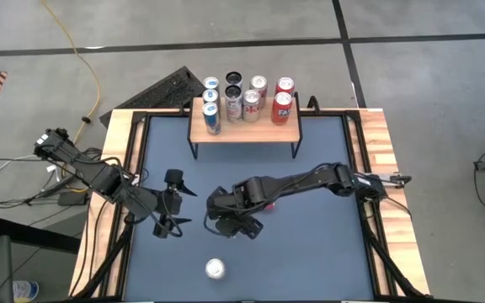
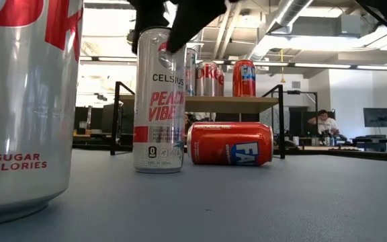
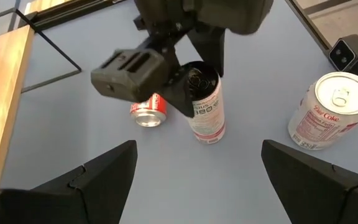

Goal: Place canned beverage on shelf
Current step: Put the pink soda can on the shelf aligned with the other pink soda can

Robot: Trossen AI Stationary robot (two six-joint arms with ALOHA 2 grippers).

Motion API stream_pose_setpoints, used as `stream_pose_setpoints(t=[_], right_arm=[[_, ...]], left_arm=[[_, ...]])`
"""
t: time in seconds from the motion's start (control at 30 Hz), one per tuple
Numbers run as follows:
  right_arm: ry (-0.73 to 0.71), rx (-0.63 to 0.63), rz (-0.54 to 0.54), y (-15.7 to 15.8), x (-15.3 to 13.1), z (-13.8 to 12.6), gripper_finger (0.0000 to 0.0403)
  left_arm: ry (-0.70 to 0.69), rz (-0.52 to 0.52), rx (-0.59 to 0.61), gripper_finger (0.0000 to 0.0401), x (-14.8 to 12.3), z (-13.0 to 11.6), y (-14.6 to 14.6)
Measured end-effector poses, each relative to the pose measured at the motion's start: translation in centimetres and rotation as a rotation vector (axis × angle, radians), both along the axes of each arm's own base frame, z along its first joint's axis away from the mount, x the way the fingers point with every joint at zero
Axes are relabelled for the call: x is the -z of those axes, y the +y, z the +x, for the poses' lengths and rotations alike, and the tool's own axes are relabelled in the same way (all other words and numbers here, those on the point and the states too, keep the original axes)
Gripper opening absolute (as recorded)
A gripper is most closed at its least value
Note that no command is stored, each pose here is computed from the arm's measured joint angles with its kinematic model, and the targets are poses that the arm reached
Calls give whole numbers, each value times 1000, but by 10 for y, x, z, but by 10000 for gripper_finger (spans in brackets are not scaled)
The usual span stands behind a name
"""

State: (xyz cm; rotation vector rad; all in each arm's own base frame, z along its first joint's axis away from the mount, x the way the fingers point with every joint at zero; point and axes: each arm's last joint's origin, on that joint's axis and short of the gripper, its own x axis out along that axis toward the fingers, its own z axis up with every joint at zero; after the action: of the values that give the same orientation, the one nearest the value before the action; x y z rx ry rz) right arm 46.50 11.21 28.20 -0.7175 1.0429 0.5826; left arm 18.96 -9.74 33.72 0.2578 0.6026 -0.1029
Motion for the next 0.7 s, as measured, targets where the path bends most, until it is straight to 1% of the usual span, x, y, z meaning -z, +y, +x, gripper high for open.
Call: stream_pose_setpoints(t=[0.1, 0.2, 0.4, 0.47, 0.7], right_arm=[[30, 7, -21, -1, 5, -1, 303], [27, 10, -25, 0, 6, 0, 281], [31, 8, -31, 2, 6, -1, 220], [34, 13, -29, 1, 6, -1, 205], [45, 83, -15, 0, 6, -2, 208]], left_arm=[[3, 2, 0, 334, 0, 0, 0], [6, 4, 0, 334, 1, 0, 0], [7, -3, -7, 334, 1, 0, 0], [7, -9, -10, 334, 1, 0, 0], [8, -16, -16, 334, 1, 0, 0]])
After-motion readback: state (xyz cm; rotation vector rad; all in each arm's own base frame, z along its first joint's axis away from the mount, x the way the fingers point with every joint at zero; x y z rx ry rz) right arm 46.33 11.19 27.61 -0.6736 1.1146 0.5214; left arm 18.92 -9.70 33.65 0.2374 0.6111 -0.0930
